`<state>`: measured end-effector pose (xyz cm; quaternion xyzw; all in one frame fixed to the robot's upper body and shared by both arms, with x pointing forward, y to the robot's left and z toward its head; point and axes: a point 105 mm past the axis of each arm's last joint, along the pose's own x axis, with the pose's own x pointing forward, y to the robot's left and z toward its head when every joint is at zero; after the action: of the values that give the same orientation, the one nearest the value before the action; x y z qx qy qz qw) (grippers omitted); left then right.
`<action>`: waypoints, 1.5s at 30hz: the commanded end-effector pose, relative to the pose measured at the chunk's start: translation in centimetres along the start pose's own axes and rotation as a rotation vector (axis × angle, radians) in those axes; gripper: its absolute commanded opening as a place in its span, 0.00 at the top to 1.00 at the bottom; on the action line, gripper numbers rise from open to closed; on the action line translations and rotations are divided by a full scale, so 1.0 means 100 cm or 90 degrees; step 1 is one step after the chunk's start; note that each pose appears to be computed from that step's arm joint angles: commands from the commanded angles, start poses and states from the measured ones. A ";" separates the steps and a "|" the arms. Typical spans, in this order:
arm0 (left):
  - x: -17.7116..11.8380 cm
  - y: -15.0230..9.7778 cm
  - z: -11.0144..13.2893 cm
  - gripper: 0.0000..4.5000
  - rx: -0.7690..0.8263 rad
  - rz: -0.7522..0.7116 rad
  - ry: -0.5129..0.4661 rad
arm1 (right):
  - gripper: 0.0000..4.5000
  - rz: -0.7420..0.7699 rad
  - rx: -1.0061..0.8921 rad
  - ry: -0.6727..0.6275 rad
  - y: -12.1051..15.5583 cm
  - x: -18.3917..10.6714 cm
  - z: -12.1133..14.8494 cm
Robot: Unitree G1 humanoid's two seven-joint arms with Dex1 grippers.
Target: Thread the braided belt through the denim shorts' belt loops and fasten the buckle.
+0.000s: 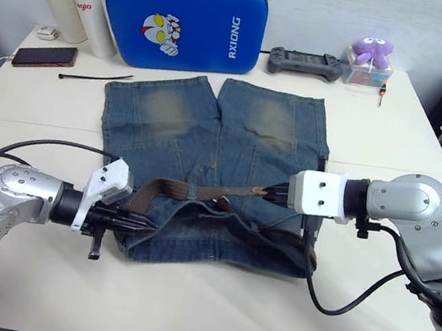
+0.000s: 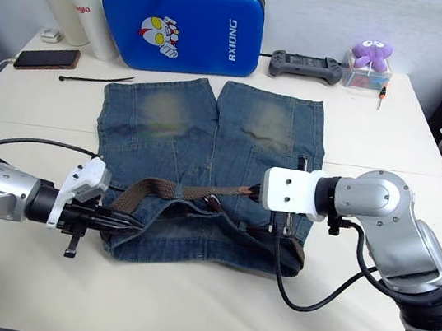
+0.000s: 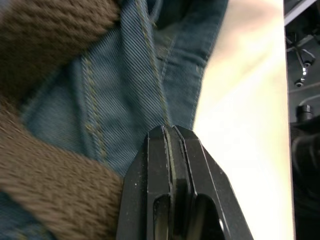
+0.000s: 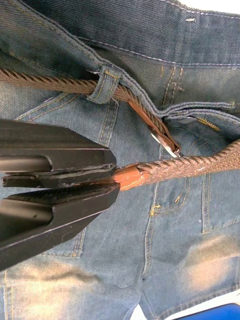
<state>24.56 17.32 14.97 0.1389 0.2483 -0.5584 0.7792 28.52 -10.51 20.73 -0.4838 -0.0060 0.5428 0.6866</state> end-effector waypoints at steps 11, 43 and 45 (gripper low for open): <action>0.015 -0.010 -0.074 0.99 0.017 0.003 0.167 | 1.00 -0.039 -0.130 0.002 -0.010 -0.002 0.013; -0.028 0.001 -0.045 0.99 -0.100 -0.049 0.036 | 1.00 -0.012 -0.159 -0.018 -0.054 -0.053 0.034; -0.039 -0.004 -0.028 0.78 -0.136 -0.078 -0.002 | 1.00 -0.007 -0.161 -0.026 -0.054 -0.051 0.035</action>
<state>22.70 21.82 12.37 0.0613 0.3324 -0.5628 0.7543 28.90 -11.88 27.72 -0.5430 -0.0684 0.5519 0.6292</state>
